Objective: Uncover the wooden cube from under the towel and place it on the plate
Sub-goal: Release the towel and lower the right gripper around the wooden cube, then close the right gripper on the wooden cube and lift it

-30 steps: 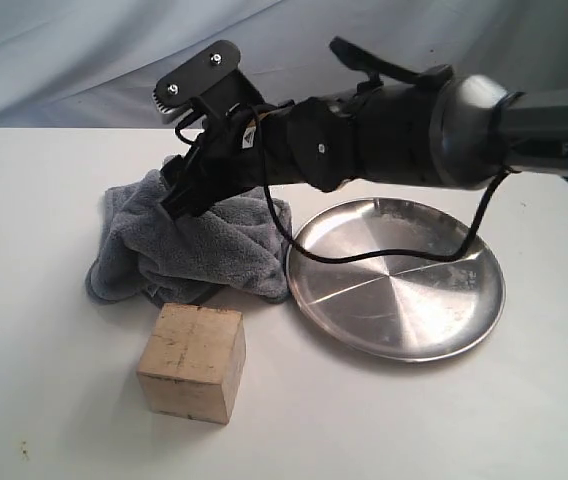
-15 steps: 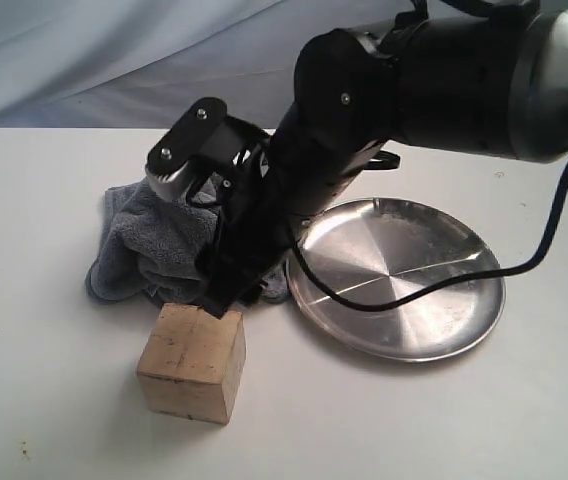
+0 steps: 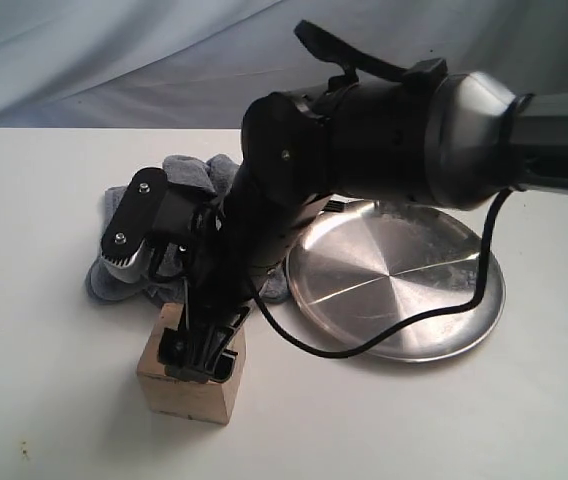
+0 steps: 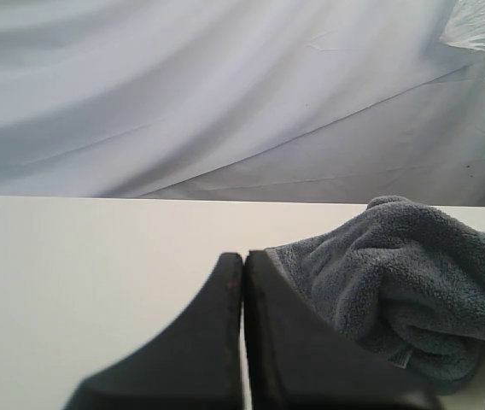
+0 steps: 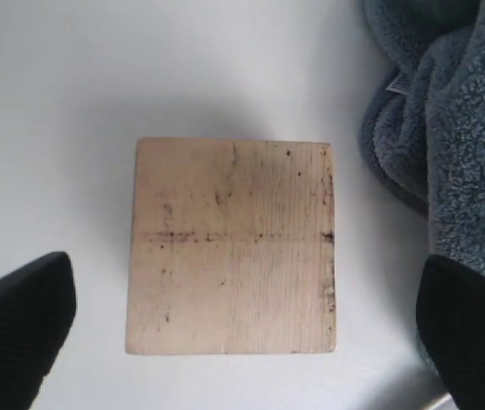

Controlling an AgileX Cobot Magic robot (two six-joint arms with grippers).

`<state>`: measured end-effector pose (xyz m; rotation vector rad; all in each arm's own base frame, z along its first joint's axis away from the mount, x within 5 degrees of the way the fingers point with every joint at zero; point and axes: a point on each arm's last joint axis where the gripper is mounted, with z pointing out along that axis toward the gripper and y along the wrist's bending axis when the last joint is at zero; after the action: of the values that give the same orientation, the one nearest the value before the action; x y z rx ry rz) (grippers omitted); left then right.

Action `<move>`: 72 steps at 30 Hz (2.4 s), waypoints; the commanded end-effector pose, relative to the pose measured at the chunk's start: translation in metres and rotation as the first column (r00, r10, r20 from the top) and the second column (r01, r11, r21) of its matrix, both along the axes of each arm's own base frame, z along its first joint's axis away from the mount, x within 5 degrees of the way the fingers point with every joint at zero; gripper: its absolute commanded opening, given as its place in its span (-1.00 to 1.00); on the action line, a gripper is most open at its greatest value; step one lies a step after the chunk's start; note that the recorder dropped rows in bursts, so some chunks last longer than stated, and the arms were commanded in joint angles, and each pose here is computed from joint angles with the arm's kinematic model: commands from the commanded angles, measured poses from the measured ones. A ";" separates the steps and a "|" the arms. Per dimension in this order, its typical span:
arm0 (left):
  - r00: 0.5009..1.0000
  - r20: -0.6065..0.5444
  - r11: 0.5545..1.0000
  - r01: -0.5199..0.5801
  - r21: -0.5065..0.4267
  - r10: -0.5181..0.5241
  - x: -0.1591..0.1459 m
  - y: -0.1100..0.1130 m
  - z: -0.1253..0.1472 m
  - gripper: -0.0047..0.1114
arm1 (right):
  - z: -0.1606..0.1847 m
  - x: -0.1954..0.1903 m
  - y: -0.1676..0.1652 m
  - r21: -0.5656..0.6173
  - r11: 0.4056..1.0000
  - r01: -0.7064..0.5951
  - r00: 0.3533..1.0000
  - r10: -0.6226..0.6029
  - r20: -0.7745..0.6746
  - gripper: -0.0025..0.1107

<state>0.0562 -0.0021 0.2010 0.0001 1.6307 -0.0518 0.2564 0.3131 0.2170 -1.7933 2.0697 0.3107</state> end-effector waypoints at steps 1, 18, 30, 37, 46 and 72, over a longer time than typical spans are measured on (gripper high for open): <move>1.000 0.001 1.000 0.000 -0.002 0.000 0.000 0.000 -0.001 -0.89 | -0.008 0.004 0.007 0.033 0.999 -0.016 1.000 0.016 0.017 0.89; 1.000 0.001 1.000 0.000 -0.002 0.000 0.000 0.000 -0.001 -0.89 | -0.028 0.006 0.013 0.033 0.999 -0.002 1.000 0.002 -0.017 0.89; 1.000 0.001 1.000 0.000 -0.002 0.000 0.000 0.000 -0.001 -0.89 | -0.027 0.003 0.014 0.044 0.999 -0.003 0.999 0.006 -0.054 0.89; 1.000 0.001 1.000 0.000 -0.002 0.000 0.000 0.000 -0.001 -0.89 | -0.040 0.003 0.015 0.022 0.999 -0.033 0.997 0.035 -0.074 0.89; 1.000 0.001 1.000 0.000 -0.002 0.000 0.000 0.000 -0.001 -0.89 | -0.056 0.005 0.015 -0.020 0.999 -0.044 0.995 0.043 -0.089 0.89; 1.000 0.001 1.000 0.000 -0.002 0.000 0.000 0.000 -0.001 -0.89 | -0.058 0.004 0.020 -0.027 0.999 0.032 0.997 -0.033 -0.065 0.89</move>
<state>0.0562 -0.0021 0.2010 0.0001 1.6307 -0.0518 0.2630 0.3300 0.1594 -1.7746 2.1675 0.3630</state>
